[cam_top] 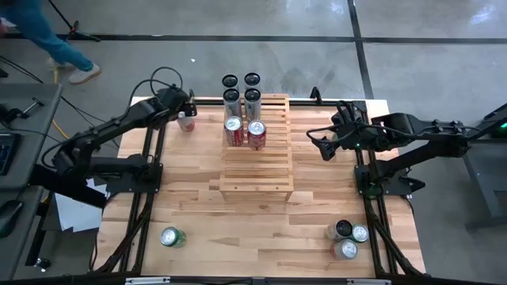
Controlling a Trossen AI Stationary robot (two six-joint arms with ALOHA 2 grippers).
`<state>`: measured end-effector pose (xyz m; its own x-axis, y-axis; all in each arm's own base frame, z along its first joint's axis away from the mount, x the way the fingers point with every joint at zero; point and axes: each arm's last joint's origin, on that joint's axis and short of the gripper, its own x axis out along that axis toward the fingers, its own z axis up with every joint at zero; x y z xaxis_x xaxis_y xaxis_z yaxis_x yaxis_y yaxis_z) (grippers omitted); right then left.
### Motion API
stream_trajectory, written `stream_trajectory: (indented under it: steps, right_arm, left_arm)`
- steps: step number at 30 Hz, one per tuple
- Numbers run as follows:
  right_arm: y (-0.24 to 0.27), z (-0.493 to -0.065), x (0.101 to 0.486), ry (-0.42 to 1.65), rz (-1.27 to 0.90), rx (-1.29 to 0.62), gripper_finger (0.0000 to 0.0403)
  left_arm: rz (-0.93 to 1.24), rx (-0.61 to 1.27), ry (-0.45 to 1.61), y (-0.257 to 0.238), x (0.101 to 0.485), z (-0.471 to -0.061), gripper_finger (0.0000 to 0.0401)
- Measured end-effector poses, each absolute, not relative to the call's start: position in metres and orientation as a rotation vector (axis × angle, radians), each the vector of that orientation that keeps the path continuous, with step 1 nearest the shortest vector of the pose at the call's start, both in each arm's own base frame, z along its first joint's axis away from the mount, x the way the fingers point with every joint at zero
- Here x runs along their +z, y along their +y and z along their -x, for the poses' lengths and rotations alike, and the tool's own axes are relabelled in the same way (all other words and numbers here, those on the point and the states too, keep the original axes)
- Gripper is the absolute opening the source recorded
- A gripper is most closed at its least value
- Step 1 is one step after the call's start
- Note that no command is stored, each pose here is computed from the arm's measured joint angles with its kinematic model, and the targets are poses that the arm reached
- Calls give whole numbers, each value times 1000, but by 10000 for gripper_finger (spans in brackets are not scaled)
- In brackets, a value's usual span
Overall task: Place canned beverage on shelf
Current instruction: Put the top pink white soda can on the shelf
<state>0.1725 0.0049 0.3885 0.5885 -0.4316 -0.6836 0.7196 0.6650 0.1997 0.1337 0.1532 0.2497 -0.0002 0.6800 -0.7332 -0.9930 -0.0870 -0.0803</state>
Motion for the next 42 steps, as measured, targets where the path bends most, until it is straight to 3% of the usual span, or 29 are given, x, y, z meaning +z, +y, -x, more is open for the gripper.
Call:
stream_trajectory:
  steps: [35, 42]
  right_arm:
    - [4, -172, 389, 617, -504, -735, 371]
    - [4, -172, 389, 611, -498, -744, 371]
  left_arm:
    - [834, 1546, 801, 179, 200, -151, 332]
    - [866, 1480, 812, 175, 207, -146, 275]
